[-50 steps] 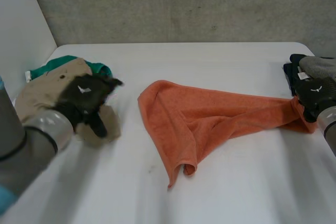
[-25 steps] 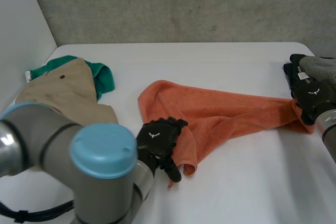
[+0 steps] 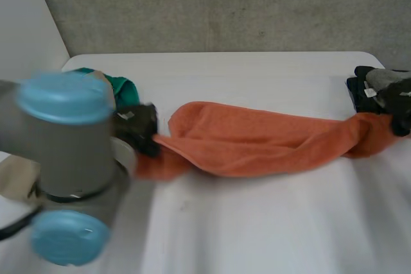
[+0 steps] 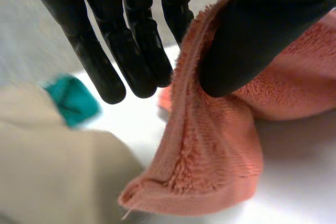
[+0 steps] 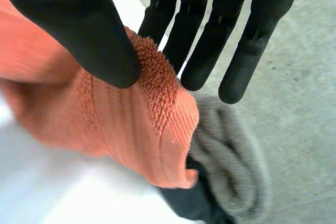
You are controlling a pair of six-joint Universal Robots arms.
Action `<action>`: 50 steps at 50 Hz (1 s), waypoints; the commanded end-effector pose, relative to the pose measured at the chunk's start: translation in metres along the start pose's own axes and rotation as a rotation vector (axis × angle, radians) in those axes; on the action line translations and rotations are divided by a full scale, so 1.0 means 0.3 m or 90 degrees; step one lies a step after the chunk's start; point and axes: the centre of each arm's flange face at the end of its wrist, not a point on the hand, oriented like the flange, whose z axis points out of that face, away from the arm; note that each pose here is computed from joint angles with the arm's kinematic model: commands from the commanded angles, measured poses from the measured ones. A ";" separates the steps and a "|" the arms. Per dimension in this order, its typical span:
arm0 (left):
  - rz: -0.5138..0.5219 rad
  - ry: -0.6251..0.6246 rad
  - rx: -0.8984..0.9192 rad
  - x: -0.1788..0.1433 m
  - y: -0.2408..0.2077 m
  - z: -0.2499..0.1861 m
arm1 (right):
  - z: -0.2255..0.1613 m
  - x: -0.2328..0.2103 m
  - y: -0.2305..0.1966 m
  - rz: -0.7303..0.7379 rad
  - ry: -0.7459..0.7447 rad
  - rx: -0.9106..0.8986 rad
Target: Fold the laundry.
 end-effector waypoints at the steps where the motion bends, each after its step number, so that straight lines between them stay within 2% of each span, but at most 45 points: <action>1: 0.172 0.037 0.042 -0.098 -0.109 -0.085 | -0.064 0.150 -0.067 -0.027 -0.053 -0.032; 2: 0.216 0.051 0.040 -0.104 -0.104 -0.092 | -0.080 0.146 -0.061 -0.039 -0.089 -0.056; 6: 0.308 0.076 0.020 -0.110 -0.066 -0.078 | -0.108 0.106 -0.033 -0.096 -0.184 -0.116; 8: 0.345 0.081 0.001 -0.110 -0.035 -0.041 | -0.087 0.091 -0.038 -0.122 -0.187 -0.103; 11: 0.363 0.073 0.000 -0.108 -0.015 0.040 | -0.036 0.045 -0.061 -0.113 -0.167 -0.069; 14: 0.355 0.050 0.043 -0.110 -0.047 0.126 | 0.039 0.042 -0.076 -0.092 -0.114 -0.039; 17: 0.332 0.015 0.149 -0.116 -0.154 0.221 | 0.117 0.077 -0.123 -0.059 -0.032 0.024; 18: 0.317 -0.005 0.223 -0.124 -0.236 0.256 | 0.160 0.120 -0.169 -0.023 0.030 0.079; 21: 0.289 -0.031 0.350 -0.137 -0.377 0.279 | 0.201 0.201 -0.244 0.035 0.118 0.168; 22: 0.263 -0.048 0.433 -0.151 -0.470 0.279 | 0.217 0.263 -0.299 0.076 0.175 0.240; 25: 0.209 -0.072 0.554 -0.172 -0.607 0.254 | 0.213 0.354 -0.389 0.149 0.246 0.367; 27: 0.189 -0.075 0.568 -0.177 -0.631 0.244 | 0.206 0.376 -0.418 0.178 0.259 0.412; 30: 0.179 -0.074 0.544 -0.182 -0.622 0.239 | 0.196 0.387 -0.448 0.203 0.256 0.457; 36: 0.187 -0.072 0.436 -0.201 -0.511 0.241 | 0.225 0.314 -0.415 0.187 0.175 0.438; 43: 0.209 -0.029 0.290 -0.189 -0.265 0.211 | 0.277 0.183 -0.211 0.156 0.040 0.295; 44: 0.215 -0.004 0.254 -0.173 -0.192 0.203 | 0.280 0.144 -0.142 0.145 0.005 0.246; 50: 0.235 0.073 0.149 -0.118 0.028 0.161 | 0.253 -0.028 0.086 0.093 -0.129 0.092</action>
